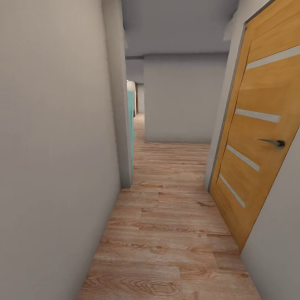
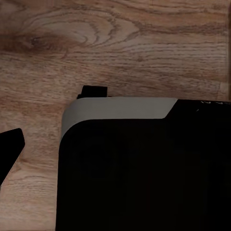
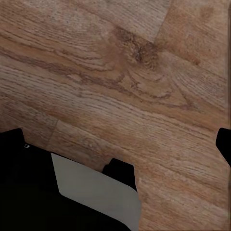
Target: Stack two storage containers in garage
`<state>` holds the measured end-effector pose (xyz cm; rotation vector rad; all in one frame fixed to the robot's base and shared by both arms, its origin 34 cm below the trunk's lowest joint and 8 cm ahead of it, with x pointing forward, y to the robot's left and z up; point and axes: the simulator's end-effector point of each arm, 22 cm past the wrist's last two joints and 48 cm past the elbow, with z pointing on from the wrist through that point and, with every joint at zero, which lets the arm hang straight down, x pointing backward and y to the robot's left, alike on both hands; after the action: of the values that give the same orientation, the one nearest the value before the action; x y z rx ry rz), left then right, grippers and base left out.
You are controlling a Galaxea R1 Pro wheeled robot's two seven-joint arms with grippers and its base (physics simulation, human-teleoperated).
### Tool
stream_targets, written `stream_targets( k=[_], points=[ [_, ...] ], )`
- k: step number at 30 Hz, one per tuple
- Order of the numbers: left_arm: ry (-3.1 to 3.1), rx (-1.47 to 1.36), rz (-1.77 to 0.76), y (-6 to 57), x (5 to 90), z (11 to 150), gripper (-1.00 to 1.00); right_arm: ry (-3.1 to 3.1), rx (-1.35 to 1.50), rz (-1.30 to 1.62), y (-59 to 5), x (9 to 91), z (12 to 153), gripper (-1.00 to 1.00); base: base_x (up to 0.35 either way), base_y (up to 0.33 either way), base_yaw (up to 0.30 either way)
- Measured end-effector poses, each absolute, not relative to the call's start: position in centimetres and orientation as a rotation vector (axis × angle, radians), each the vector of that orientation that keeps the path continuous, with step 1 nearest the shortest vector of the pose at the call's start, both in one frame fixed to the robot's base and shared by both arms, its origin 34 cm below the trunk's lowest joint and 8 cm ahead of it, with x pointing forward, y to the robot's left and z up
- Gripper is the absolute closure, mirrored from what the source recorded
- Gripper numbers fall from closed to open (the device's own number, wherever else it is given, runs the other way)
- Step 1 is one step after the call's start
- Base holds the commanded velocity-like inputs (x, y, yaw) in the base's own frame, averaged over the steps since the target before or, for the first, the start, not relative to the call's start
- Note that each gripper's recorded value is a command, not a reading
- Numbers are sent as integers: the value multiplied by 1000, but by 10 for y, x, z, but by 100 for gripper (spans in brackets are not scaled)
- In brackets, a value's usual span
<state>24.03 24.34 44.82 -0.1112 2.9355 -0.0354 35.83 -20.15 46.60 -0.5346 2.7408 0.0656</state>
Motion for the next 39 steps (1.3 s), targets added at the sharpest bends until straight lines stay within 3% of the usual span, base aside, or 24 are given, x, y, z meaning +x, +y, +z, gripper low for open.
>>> stream_targets(
  k=[9,23,39],
  points=[
    [2939,-110,-38,243,239,448,-100,2741,-529,66,-201,358,466,-100,334,0,1],
    [2938,-111,-36,243,239,448,-100,2741,-528,66,-202,358,466,-100,337,0,-212],
    [2941,-116,-32,245,238,448,-100,2741,-529,66,-202,358,466,-100,337,0,-15]
  ],
)
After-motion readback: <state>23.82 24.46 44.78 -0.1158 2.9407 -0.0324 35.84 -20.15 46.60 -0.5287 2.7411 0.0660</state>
